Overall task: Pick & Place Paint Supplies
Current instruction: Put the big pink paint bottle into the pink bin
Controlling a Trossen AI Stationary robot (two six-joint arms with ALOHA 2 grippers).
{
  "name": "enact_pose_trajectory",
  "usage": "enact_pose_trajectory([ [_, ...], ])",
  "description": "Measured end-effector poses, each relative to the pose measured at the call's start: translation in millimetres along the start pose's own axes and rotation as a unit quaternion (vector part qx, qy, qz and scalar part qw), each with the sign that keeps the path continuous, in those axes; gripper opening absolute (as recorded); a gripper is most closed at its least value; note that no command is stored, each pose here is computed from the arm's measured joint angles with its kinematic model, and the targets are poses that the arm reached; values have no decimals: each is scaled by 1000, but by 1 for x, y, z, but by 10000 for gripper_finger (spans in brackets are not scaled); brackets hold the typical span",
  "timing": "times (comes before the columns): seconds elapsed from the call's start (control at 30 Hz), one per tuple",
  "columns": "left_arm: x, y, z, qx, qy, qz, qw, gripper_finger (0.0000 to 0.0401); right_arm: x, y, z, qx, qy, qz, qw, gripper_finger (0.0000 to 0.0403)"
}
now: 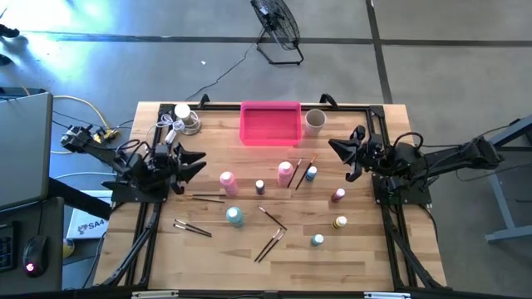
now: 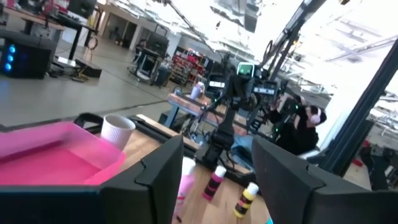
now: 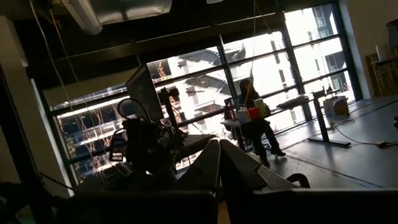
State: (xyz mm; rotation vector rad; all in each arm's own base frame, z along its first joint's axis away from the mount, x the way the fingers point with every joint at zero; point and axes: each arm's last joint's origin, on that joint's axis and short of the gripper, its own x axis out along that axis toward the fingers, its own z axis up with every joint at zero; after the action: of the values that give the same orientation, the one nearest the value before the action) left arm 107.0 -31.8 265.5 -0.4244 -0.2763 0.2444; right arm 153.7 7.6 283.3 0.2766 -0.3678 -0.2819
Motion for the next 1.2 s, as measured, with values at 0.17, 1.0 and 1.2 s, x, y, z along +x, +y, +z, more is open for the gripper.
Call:
enact_pose_trajectory([
  [0.17,0,-1,3,4,-11,-2,1000,189,0,0,0,2,0,0,1000,2],
  [1.0,39,-50,46,199,274,88,937,189,0,-2,-2,0,7,-24,1000,2],
  [1.2,43,-53,38,170,292,87,937,189,0,-2,-2,0,7,-24,1000,2],
])
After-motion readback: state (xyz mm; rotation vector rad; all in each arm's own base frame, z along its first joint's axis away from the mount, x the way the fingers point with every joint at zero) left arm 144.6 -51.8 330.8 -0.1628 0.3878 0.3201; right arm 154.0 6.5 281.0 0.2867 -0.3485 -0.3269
